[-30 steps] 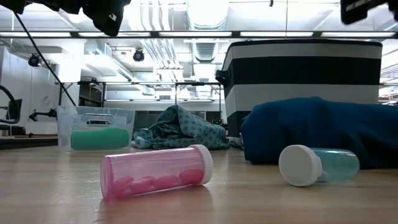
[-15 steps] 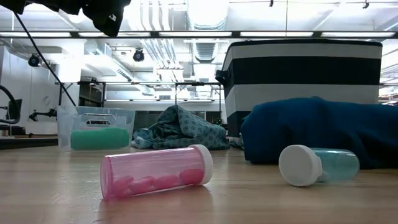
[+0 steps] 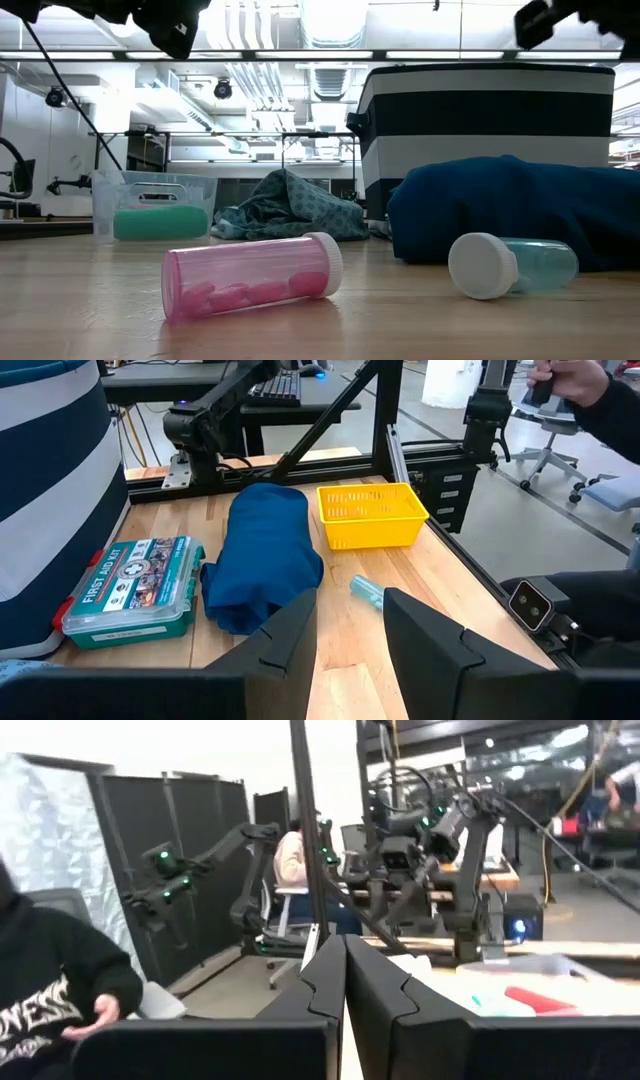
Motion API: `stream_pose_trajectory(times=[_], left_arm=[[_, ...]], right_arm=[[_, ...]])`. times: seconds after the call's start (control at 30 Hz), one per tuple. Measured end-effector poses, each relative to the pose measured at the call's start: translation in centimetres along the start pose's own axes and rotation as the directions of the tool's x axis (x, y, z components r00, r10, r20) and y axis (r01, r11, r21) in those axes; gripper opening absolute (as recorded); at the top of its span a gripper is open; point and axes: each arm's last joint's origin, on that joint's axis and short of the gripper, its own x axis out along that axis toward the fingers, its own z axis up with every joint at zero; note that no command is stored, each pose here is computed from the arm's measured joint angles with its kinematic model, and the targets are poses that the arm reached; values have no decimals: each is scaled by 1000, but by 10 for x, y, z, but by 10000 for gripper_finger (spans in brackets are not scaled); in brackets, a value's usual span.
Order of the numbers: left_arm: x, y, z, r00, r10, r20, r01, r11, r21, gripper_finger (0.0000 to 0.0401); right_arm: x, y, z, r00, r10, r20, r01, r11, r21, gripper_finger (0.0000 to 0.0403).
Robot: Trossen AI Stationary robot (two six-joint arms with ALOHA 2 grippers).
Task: Pick & place medical supplies in basket/bin
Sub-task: Put the blue pill bottle into the yellow bin
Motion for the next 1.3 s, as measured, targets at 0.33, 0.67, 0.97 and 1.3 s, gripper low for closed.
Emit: stream_pose_trajectory(times=[0.33,0.67,0.97,1.3], left_arm=[[0,0,0,1000,0,-4,0,1000,0,120],[0,0,0,1000,0,-5,0,1000,0,120],[0,0,0,1000,0,-5,0,1000,0,120],[0,0,-1,1000,0,-9,0,1000,1,120]], right_arm=[[34,-9,-5,988,151,1,-151,985,-80,8],[85,18,-9,923,384,-36,-386,915,-119,8],[134,49,-29,923,368,-114,-371,928,-10,8],[191,61,-53,907,343,-244,-340,939,55,8]])
